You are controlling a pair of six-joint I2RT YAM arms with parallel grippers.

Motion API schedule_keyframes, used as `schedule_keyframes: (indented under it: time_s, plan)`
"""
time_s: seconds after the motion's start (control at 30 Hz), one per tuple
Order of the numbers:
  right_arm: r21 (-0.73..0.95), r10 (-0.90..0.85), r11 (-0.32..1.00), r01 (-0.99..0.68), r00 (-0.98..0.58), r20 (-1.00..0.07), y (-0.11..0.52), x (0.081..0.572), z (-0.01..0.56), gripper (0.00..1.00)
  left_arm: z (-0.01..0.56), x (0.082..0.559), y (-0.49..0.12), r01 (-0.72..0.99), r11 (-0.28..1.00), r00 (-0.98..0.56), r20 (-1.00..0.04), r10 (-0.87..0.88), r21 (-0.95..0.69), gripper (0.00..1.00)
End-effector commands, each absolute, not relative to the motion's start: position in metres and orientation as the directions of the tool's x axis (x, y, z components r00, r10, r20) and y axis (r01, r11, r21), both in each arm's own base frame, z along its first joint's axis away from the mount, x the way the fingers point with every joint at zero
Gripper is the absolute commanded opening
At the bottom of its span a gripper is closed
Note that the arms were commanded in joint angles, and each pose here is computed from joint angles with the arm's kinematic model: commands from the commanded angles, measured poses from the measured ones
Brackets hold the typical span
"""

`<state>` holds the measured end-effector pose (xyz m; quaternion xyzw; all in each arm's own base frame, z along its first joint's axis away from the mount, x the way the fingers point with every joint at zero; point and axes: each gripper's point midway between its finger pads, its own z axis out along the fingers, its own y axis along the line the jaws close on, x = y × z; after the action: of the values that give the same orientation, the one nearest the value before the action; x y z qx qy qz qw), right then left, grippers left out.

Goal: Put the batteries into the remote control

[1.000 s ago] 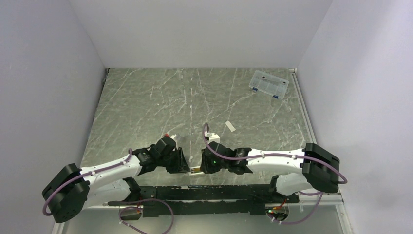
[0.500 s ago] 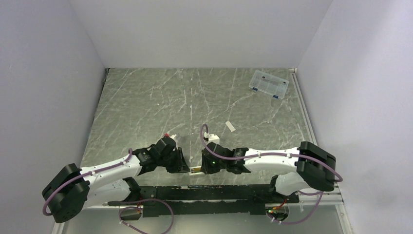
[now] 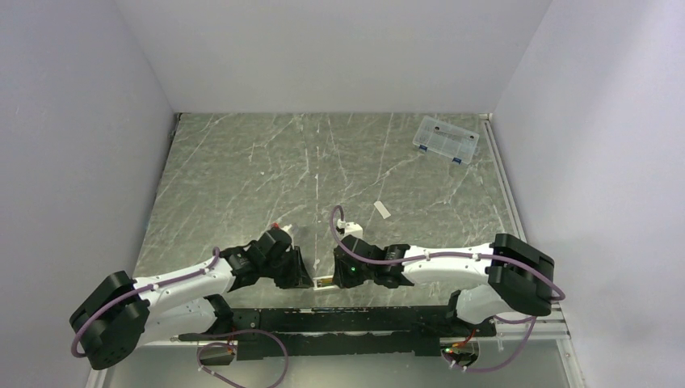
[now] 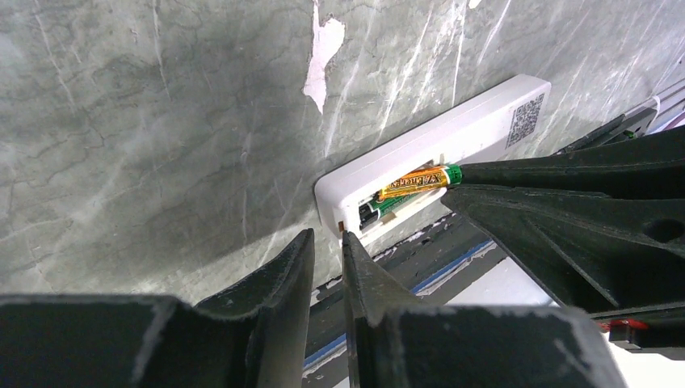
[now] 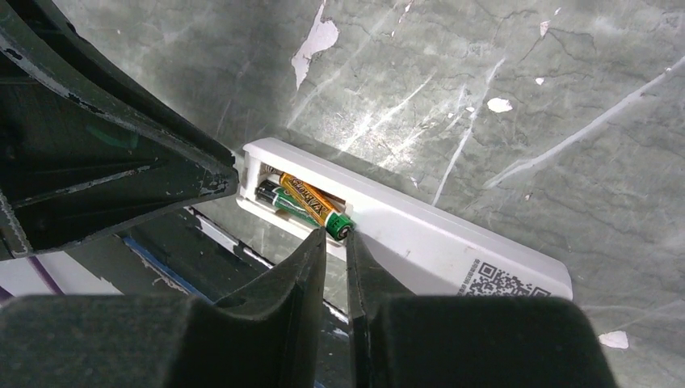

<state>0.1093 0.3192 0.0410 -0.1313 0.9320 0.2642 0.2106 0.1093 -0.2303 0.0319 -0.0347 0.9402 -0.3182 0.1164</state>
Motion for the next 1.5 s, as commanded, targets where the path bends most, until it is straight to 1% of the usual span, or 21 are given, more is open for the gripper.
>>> schedule_keyframes:
  time_s: [0.0, 0.63, 1.0, 1.1, 1.3, 1.47]
  plan:
    - [0.470, -0.110, 0.802, -0.370, -0.864, -0.492, 0.336, 0.117, 0.058, 0.17, 0.037, 0.110, -0.235, 0.024, 0.779, -0.970, -0.204, -0.134, -0.626, 0.25]
    - [0.463, -0.190, 0.781, -0.419, -0.866, -0.463, 0.348, 0.111, 0.053, 0.11, 0.035, 0.114, -0.240, 0.039, 0.781, -0.971, -0.207, -0.117, -0.624, 0.25]
    - [0.427, -0.263, 0.782, -0.453, -0.862, -0.433, 0.352, 0.108, 0.044, 0.04, 0.037, 0.117, -0.244, 0.054, 0.783, -0.970, -0.218, -0.105, -0.620, 0.22]
    - [0.402, -0.274, 0.799, -0.448, -0.866, -0.419, 0.350, 0.108, 0.040, 0.03, 0.038, 0.118, -0.245, 0.058, 0.782, -0.970, -0.220, -0.103, -0.621, 0.21]
    - [0.293, -0.297, 0.858, -0.422, -0.873, -0.387, 0.336, 0.113, 0.028, 0.03, 0.038, 0.120, -0.246, 0.067, 0.784, -0.969, -0.228, -0.096, -0.617, 0.21]
    - [0.221, -0.326, 0.882, -0.416, -0.878, -0.351, 0.328, 0.111, 0.019, 0.02, 0.040, 0.122, -0.248, 0.082, 0.782, -0.967, -0.238, -0.086, -0.618, 0.21]
